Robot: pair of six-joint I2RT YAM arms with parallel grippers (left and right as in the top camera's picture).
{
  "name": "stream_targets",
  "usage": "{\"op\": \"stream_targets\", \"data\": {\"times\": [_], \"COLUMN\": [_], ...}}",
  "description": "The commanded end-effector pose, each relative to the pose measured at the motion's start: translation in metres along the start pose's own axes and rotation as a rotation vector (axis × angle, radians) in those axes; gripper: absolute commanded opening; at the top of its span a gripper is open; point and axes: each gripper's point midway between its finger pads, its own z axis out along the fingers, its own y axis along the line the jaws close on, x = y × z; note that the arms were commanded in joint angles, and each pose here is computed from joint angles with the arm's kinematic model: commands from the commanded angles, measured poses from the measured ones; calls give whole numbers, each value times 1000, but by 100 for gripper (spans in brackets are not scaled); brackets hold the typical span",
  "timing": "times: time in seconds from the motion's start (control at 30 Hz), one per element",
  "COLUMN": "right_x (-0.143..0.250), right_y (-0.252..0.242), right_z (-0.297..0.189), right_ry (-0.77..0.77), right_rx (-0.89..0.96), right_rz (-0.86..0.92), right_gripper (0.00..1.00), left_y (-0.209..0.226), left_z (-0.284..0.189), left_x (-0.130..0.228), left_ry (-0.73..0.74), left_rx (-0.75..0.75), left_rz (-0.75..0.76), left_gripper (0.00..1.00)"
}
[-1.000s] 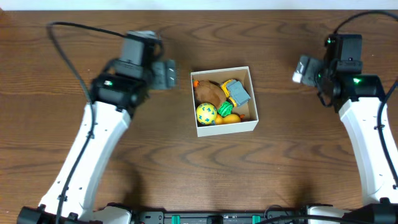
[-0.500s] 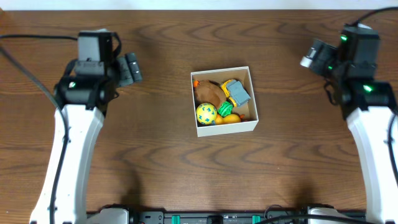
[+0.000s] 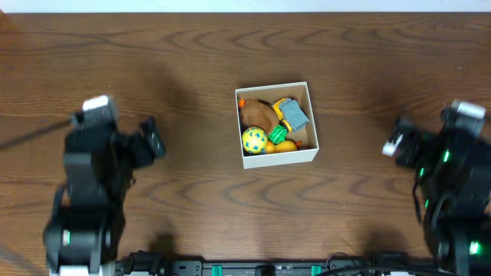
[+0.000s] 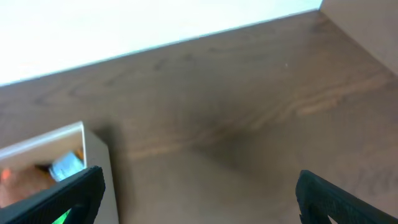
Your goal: Pack container
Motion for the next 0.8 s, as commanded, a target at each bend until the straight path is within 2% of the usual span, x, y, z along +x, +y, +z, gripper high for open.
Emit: {"op": "stream_targets", "data": {"times": [0.0,0.2,0.77], "right_x": [24,50,56], "right_y": [-9,-17,-17], "right_z": [-12,-21,-18], "right_ry": [-13,11,40], "right_rx": [11,12,10], "right_rz": [-32,-25,-32], "right_gripper": [99,99,99], "left_y": [5,13,14], "left_z": [-23,-44,-43], "left_x": [9,27,31], "left_ry": [-76,-113,-98], "left_rx": [27,39,35], "left_rz": [-8,-12,-10], "left_gripper": [98,98,98]}}
